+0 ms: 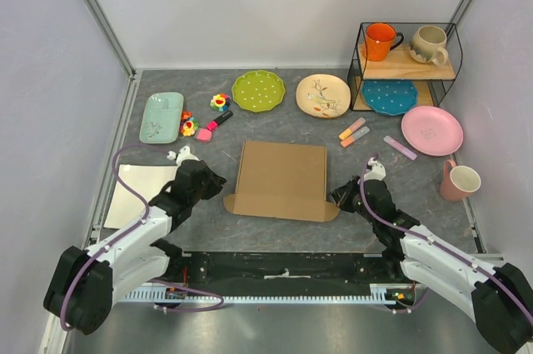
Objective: Fold the paper box
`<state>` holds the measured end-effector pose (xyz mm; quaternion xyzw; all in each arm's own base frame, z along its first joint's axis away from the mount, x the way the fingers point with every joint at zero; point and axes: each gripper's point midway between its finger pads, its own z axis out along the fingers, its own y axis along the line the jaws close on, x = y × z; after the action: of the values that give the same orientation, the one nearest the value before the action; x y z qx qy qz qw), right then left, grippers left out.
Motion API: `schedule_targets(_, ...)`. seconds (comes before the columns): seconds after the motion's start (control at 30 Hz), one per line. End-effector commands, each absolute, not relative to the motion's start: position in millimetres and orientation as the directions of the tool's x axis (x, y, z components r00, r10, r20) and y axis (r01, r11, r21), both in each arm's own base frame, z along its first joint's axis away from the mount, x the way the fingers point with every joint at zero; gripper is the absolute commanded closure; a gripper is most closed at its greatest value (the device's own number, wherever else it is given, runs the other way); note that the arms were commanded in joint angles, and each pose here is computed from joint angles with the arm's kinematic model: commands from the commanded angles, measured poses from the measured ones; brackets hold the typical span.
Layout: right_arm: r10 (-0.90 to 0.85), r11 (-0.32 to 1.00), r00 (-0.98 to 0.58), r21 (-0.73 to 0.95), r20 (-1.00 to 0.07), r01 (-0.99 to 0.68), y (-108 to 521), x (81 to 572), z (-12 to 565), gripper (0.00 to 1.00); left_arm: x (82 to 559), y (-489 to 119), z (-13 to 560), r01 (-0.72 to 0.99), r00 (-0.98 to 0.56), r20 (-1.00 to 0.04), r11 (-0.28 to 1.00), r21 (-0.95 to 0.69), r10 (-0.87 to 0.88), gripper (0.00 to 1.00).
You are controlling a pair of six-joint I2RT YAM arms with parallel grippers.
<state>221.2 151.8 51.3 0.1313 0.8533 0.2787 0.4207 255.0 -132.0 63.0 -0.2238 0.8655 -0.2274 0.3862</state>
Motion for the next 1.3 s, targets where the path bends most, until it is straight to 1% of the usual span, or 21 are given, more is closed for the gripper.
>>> schedule_targets(0.0,0.488,0.754,-0.604,0.653,-0.630,-0.070,170.8,229.4,65.9,1.00,267.0,-148.1,87.5,-0.103,-0.593,-0.586,0.774,-0.625,-0.552,0.93)
schedule_targets(0.23,0.478,0.755,-0.618,0.652,-0.624,-0.073,174.4,230.9,61.4,1.00,269.4,-158.0,84.5,-0.067,-0.612,-0.573,0.757,-0.650,-0.546,0.92)
schedule_targets(0.3,0.477,0.758,-0.617,0.648,-0.627,-0.073,174.0,231.4,61.7,1.00,267.2,-163.9,80.0,-0.058,-0.642,-0.554,0.755,-0.654,-0.529,0.92)
schedule_targets(0.5,0.476,0.762,-0.611,0.643,-0.633,-0.073,173.7,233.5,63.2,1.00,265.0,-165.8,64.7,-0.080,-0.672,-0.529,0.761,-0.644,-0.518,0.92)
schedule_targets(0.7,0.472,0.766,-0.612,0.639,-0.635,-0.073,174.1,235.1,63.4,1.00,260.7,-174.3,66.3,-0.044,-0.698,-0.514,0.746,-0.665,-0.499,0.93)
schedule_targets(0.9,0.469,0.756,-0.604,0.647,-0.645,-0.103,178.3,237.3,76.9,1.00,243.2,-181.2,73.6,0.010,-0.714,-0.492,0.696,-0.718,-0.498,0.94)
schedule_targets(1.13,0.474,0.726,-0.577,0.666,-0.665,-0.171,184.5,237.1,112.4,1.00,230.6,-191.5,103.3,0.131,-0.697,-0.509,0.608,-0.783,-0.505,0.94)
schedule_targets(1.27,0.478,0.714,-0.569,0.673,-0.669,-0.191,185.7,234.7,129.4,1.00,224.6,-199.9,119.9,0.183,-0.710,-0.502,0.560,-0.808,-0.494,0.94)
